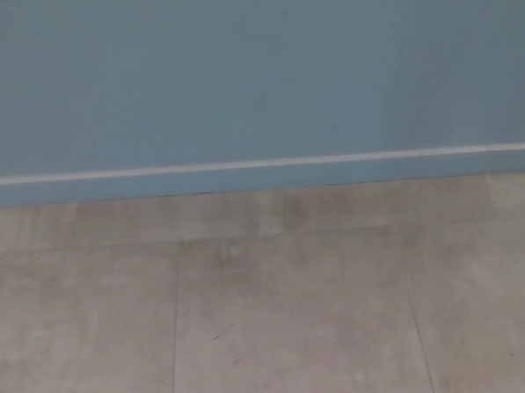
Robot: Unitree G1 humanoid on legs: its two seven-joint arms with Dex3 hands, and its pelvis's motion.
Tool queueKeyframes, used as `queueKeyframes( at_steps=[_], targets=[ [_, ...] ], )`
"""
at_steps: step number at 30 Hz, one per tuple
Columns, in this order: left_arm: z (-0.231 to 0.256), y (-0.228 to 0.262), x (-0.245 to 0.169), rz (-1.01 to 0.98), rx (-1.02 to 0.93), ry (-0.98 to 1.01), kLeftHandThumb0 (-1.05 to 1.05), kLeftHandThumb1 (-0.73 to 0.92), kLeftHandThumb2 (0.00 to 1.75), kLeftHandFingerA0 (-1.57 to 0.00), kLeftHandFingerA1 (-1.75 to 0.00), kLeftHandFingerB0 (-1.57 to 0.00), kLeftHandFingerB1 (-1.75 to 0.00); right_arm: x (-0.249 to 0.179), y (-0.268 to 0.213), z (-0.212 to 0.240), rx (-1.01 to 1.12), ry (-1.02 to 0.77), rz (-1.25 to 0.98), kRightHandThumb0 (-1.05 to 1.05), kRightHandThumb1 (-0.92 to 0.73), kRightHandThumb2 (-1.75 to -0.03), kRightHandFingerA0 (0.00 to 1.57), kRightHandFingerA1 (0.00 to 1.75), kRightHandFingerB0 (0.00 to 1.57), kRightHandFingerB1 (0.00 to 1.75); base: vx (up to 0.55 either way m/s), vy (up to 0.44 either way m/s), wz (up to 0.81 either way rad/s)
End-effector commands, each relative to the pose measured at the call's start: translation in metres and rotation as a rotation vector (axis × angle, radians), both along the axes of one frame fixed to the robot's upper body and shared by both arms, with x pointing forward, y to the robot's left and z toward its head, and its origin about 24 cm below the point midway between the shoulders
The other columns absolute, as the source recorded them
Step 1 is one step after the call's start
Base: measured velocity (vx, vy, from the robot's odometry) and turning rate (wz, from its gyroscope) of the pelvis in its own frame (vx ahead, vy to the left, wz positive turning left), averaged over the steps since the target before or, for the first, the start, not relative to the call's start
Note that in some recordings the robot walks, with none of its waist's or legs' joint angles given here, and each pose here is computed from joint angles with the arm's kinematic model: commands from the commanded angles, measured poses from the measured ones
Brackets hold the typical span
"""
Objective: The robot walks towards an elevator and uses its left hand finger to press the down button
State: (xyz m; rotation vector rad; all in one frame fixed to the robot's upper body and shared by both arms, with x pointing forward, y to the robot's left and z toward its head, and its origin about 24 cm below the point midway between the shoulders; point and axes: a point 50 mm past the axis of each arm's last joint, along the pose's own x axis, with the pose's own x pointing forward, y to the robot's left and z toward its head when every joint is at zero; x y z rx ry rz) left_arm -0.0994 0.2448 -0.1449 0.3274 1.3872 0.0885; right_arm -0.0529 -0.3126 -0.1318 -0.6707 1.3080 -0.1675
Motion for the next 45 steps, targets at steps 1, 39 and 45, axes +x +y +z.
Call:
queueKeyframes(
  at_steps=[1,39,45],
  targets=[
    [0.0007,0.006,-0.0005,0.005,0.0,0.019,-0.43,0.67,0.59,-0.63,-0.64,-0.57,-0.42,-0.0007,-0.0066,0.003,-0.021,0.008,0.004,-0.38,-0.54,-0.57,0.75,0.59,0.54,0.38,0.0,0.0,0.0],
    [-0.0022,0.0075,0.0052,-0.021,-0.004,0.048,-0.42,0.69,0.61,-0.59,-0.56,-0.53,-0.4,0.0062,-0.0059,0.0018,0.009,-0.012,-0.001,-0.38,-0.56,-0.58,0.73,0.58,0.51,0.37,0.05,0.084,-0.04],
    [-0.0017,0.0049,0.004,-0.016,0.012,0.029,-0.4,0.69,0.61,-0.62,-0.63,-0.55,-0.42,0.0064,-0.0056,0.0016,0.005,-0.003,0.015,-0.44,-0.46,-0.8,0.68,0.67,0.44,0.5,0.22,-0.108,0.12]
  ],
)
